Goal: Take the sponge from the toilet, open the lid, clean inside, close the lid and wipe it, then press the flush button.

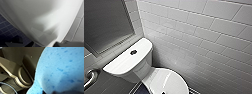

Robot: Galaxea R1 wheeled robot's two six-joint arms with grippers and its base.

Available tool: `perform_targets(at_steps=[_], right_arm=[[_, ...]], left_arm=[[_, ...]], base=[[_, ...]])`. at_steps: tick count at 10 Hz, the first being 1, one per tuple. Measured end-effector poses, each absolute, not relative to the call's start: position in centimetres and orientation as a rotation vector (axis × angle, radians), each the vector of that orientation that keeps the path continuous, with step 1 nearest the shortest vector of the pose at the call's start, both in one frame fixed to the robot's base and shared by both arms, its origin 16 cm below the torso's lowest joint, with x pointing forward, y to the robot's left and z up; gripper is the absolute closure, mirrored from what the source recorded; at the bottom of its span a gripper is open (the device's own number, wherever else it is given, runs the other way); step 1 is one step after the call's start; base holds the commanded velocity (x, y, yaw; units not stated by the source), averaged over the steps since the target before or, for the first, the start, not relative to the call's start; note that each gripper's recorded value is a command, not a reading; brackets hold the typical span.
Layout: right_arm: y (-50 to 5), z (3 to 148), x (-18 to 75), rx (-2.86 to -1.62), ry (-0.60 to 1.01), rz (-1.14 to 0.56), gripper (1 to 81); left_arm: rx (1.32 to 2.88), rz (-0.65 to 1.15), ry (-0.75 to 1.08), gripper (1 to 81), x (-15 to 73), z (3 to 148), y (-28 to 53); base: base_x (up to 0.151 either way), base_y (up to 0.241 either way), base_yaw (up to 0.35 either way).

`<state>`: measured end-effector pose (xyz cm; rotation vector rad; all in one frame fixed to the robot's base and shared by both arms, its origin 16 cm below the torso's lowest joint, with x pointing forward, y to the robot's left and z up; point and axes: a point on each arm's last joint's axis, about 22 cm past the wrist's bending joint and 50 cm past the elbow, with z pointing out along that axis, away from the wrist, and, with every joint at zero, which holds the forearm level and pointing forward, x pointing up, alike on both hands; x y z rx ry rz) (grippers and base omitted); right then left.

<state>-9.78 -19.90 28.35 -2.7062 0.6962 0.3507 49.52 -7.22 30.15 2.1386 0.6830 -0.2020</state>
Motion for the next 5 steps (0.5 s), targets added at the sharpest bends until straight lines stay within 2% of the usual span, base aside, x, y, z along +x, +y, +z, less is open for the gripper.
perform_targets(at_steps=[5], right_arm=[[-19.4,28.2,-9.3,-2.701,0.697,0.343,81.1]], left_arm=[[2.119,-0.242,0.784,1.0,50.1,29.9,-6.2]], base=[[0.0,0.0,0.0]])
